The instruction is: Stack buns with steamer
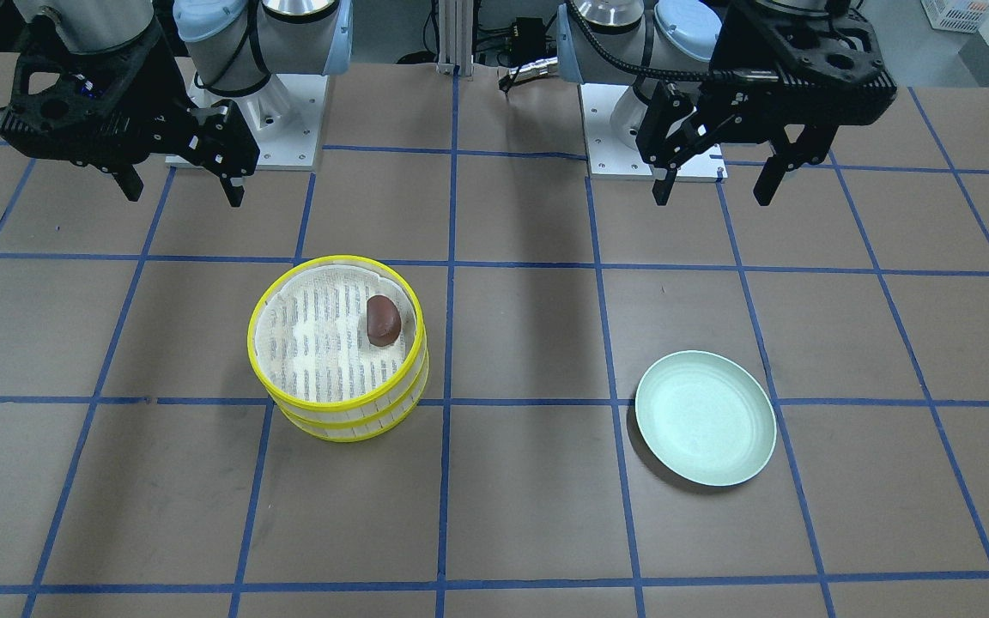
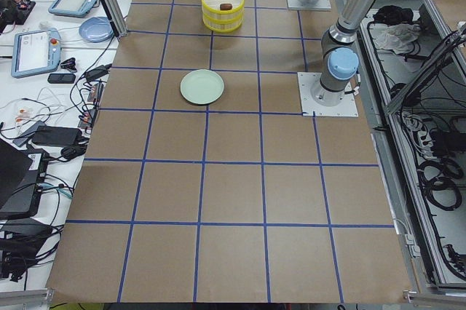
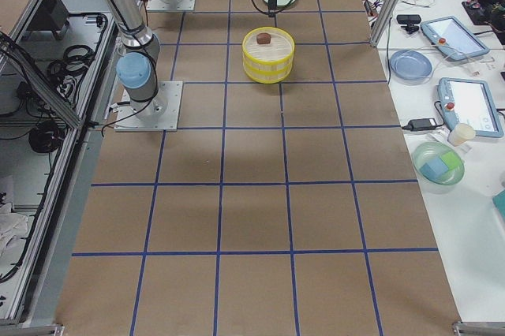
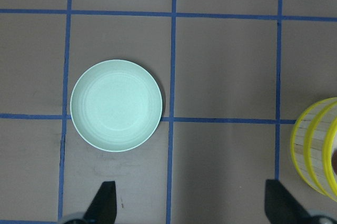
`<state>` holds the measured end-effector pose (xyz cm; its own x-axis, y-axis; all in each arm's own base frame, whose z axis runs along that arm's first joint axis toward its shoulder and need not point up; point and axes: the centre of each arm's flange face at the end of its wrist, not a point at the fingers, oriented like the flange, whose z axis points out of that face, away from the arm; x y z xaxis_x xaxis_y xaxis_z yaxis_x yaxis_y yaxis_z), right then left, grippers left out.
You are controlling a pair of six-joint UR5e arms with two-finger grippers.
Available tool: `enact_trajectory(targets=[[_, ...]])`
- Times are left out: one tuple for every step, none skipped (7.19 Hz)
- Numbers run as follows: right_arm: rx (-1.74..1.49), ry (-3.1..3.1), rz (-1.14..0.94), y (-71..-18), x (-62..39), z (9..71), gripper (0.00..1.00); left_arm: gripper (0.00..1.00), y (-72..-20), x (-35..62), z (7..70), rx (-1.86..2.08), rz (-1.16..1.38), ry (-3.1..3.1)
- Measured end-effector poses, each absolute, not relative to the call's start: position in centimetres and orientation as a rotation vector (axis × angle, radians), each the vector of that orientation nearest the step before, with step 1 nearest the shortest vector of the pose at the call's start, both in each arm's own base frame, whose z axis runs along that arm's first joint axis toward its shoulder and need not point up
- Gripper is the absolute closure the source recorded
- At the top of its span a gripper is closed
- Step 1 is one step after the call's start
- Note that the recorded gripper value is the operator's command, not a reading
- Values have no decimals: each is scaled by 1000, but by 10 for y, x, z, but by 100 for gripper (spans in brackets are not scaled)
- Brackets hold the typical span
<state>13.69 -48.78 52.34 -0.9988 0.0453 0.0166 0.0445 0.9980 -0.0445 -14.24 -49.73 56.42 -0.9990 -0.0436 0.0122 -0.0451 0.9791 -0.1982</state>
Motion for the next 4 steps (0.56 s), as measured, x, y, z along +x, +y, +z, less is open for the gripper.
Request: enact_trajectory(targets=[[-68, -3121, 69, -488, 137, 523, 0, 0, -504, -140, 561, 74, 315, -3113], [-68, -3120, 69, -488, 137, 523, 0, 0, -507, -139, 559, 73, 311, -3111], [-68, -3120, 69, -488, 137, 523, 0, 0, -508, -140, 557, 70, 302, -3110], [-68, -3119, 69, -488, 137, 523, 0, 0, -508, -140, 555, 44, 283, -3111]])
